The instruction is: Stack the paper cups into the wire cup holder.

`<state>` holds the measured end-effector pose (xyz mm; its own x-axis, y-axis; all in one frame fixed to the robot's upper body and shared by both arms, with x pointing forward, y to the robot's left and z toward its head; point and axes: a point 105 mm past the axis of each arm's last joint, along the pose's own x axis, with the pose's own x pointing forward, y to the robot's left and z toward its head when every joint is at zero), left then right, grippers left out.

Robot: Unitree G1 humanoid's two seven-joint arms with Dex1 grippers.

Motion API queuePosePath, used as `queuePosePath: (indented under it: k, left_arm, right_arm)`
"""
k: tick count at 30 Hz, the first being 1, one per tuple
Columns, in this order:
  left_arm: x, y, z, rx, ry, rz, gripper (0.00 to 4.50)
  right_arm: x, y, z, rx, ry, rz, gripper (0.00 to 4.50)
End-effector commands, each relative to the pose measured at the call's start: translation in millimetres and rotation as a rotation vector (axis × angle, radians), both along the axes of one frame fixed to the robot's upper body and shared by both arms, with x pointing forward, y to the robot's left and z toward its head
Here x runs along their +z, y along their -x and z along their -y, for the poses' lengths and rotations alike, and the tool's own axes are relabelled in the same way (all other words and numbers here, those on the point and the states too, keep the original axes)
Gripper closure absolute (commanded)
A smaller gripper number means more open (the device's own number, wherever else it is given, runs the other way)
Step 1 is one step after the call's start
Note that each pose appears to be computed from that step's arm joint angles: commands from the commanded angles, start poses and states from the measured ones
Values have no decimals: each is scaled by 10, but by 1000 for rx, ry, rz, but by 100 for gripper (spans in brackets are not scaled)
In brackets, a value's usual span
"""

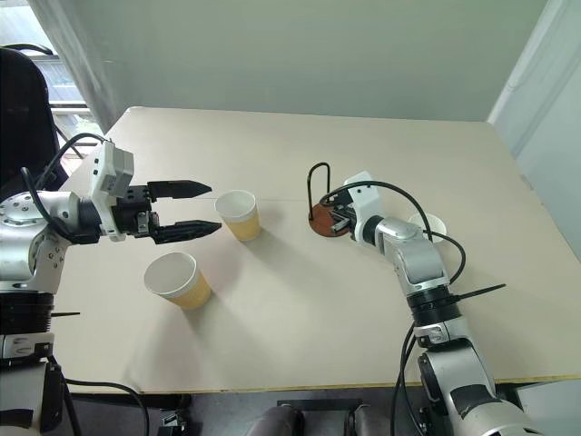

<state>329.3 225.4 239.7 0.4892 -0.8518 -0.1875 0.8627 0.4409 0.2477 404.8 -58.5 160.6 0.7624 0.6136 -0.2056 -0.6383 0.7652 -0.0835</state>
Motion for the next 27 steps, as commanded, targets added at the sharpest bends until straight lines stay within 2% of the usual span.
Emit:
queuePosePath:
  k: [1, 5, 15, 20, 27]
  left_arm:
    - [163, 23, -44, 13, 5, 63, 0]
    - [165, 10, -17, 3, 9, 56, 0]
    - [150, 2, -8, -22, -6, 33, 0]
    - [155, -5, 1, -32, -13, 25, 0]
    - [167, -2, 14, -42, -21, 20, 0]
  right_arm:
    - [147, -13, 91, 25, 3, 25, 444]
    - [223, 18, 178, 101, 31, 32, 444]
    - [451, 441, 191, 419, 56, 36, 444]
    - [418, 674, 60, 525, 44, 16, 444]
    - [338, 805, -9, 564, 35, -13, 444]
